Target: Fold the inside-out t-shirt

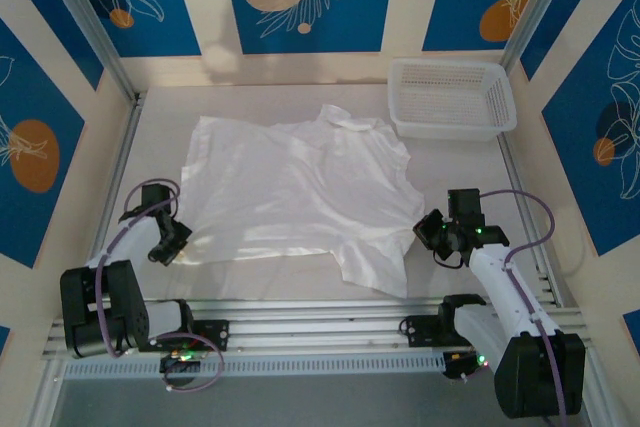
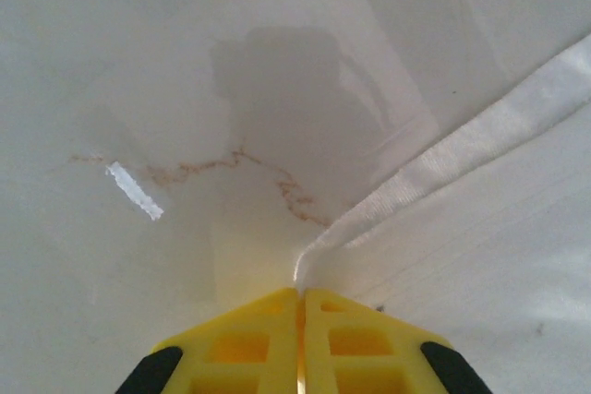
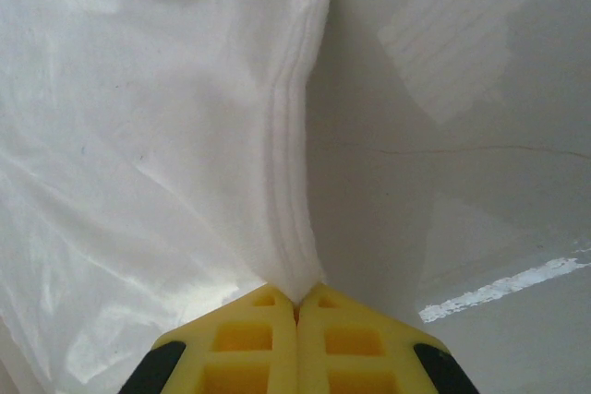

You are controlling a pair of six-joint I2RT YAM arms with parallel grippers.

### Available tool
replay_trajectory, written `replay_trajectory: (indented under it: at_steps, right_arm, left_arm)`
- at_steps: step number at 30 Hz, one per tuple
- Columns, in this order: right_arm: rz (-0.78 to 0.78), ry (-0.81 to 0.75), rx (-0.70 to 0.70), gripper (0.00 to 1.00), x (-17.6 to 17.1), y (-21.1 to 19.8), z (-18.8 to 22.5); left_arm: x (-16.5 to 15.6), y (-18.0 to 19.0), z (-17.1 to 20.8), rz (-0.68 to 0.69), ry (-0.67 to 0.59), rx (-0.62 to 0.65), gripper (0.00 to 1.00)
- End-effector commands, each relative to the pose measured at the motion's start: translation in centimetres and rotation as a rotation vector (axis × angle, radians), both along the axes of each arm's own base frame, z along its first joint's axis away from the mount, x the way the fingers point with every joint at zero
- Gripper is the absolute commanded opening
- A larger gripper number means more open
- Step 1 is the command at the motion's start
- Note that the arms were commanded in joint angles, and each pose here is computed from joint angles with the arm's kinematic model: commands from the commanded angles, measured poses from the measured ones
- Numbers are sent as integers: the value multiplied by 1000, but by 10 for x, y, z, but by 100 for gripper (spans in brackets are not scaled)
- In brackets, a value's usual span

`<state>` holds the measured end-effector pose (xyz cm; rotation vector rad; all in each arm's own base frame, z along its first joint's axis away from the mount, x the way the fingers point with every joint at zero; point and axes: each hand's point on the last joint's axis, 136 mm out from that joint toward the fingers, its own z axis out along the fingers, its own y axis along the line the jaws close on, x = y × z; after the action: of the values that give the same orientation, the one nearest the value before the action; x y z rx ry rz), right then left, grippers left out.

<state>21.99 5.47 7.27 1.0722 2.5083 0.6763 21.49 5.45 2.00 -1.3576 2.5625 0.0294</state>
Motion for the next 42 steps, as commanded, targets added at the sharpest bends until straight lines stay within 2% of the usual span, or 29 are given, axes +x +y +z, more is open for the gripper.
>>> replay_trajectory:
  at_steps: [1,9,16,22,25,32,36,42]
  right_arm:
    - [14,28,-4,0,-8,0,-3]
    - [-77,87,-47,0,-20,-20,-17]
    - [-58,108,-11,0,-27,-15,-27]
    - [-29,67,20,0,-24,-8,-13]
    - [-20,35,39,0,-16,-4,-2]
    - [-21,-85,-17,0,31,-14,36]
    - [-24,-120,-12,0,60,-14,51]
    - [-19,-115,-11,0,81,-12,48]
  left_arm:
    - [-14,1,3,22,26,-2,6]
    - [-46,18,27,69,43,128,6]
    - [-62,-1,1,83,26,26,7]
    - [-57,-4,5,48,0,16,3]
    - [-48,-5,15,35,-46,14,0]
    - [4,2,65,-14,-203,38,0]
    - [28,9,77,-18,-211,57,0]
    - [43,21,74,6,-192,94,0]
